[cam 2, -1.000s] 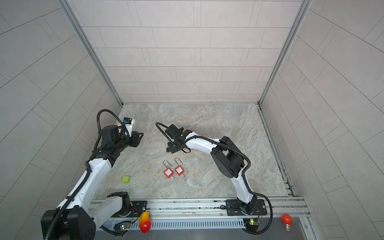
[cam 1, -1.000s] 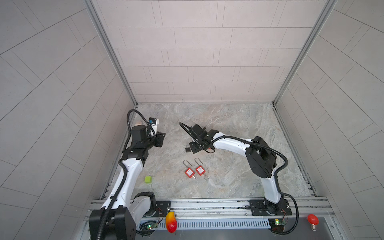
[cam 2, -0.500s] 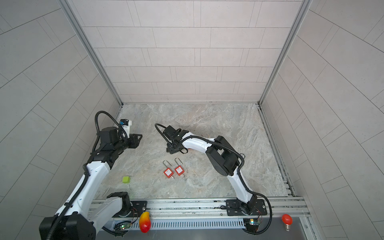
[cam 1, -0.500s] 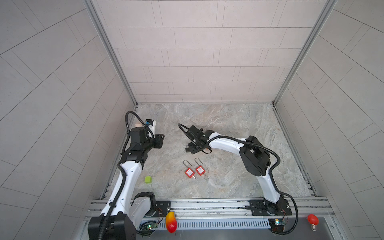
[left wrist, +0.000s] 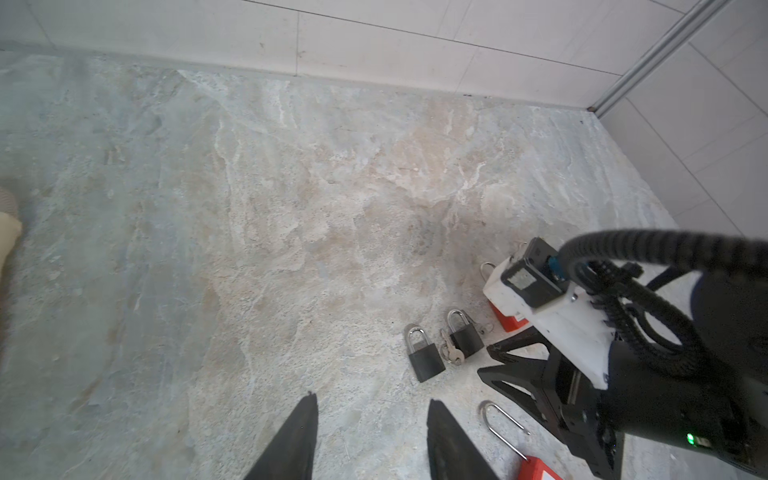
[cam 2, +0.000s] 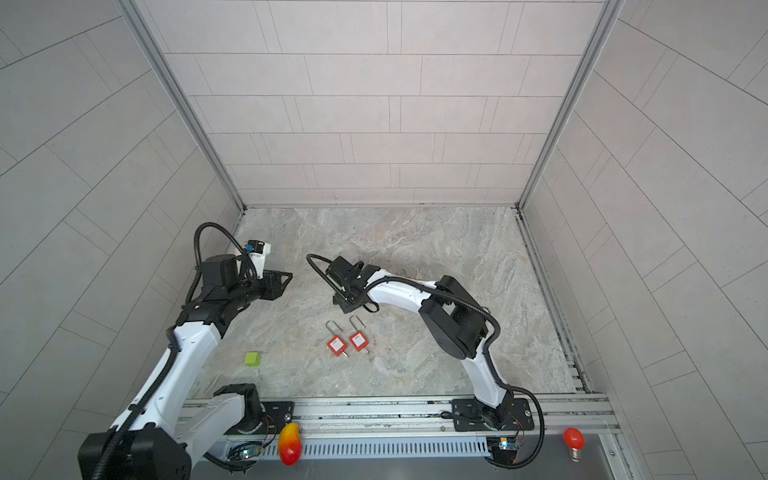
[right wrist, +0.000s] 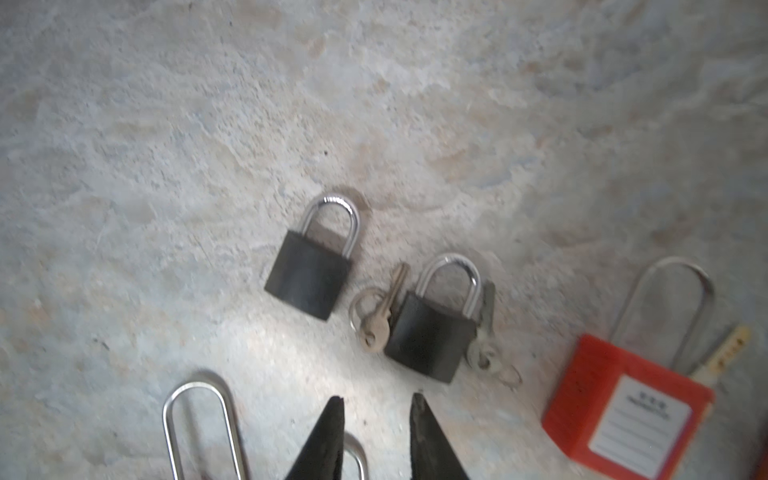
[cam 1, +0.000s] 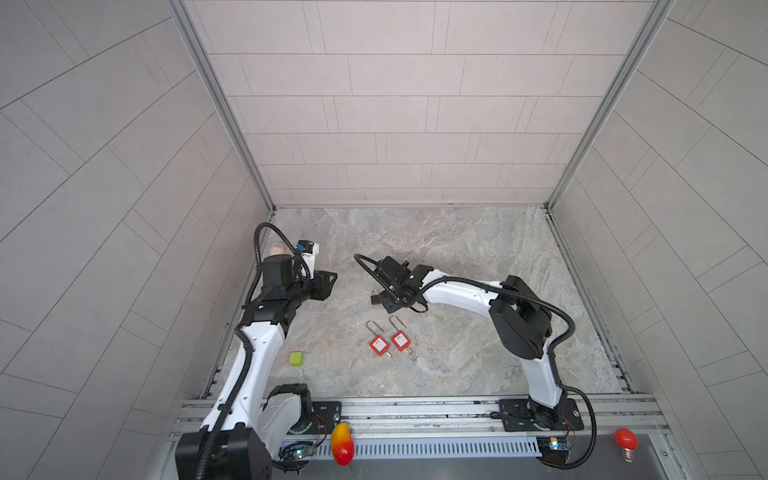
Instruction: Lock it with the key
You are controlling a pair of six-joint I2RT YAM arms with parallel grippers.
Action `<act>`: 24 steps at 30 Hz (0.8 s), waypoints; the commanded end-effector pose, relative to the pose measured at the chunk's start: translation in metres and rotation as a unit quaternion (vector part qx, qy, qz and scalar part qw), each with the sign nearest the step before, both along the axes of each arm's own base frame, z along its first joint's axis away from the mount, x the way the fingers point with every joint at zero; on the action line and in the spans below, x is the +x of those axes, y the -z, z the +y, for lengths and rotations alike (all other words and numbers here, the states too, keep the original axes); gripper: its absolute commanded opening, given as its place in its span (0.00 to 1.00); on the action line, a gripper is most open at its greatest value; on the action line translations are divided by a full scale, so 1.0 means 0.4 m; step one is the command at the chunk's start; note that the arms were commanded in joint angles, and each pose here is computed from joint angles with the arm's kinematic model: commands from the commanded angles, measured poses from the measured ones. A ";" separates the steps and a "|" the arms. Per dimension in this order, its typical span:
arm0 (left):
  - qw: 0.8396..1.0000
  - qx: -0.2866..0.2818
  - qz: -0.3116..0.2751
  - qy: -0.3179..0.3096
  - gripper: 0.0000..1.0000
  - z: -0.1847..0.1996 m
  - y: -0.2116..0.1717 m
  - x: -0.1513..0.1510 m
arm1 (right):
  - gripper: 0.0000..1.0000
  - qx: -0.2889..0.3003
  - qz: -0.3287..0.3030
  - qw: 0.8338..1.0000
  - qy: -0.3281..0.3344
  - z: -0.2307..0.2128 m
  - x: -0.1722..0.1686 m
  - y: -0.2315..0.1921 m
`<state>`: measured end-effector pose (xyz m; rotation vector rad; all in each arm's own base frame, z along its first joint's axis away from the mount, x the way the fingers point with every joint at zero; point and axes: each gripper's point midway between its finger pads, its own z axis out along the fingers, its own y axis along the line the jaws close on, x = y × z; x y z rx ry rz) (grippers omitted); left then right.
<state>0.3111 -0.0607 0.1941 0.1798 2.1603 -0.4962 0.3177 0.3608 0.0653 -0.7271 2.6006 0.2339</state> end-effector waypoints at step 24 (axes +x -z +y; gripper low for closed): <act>0.995 -0.001 -0.034 0.098 0.48 -0.102 -0.009 -0.032 | 0.48 -0.070 -0.027 0.993 -0.095 -0.039 -0.258 0.045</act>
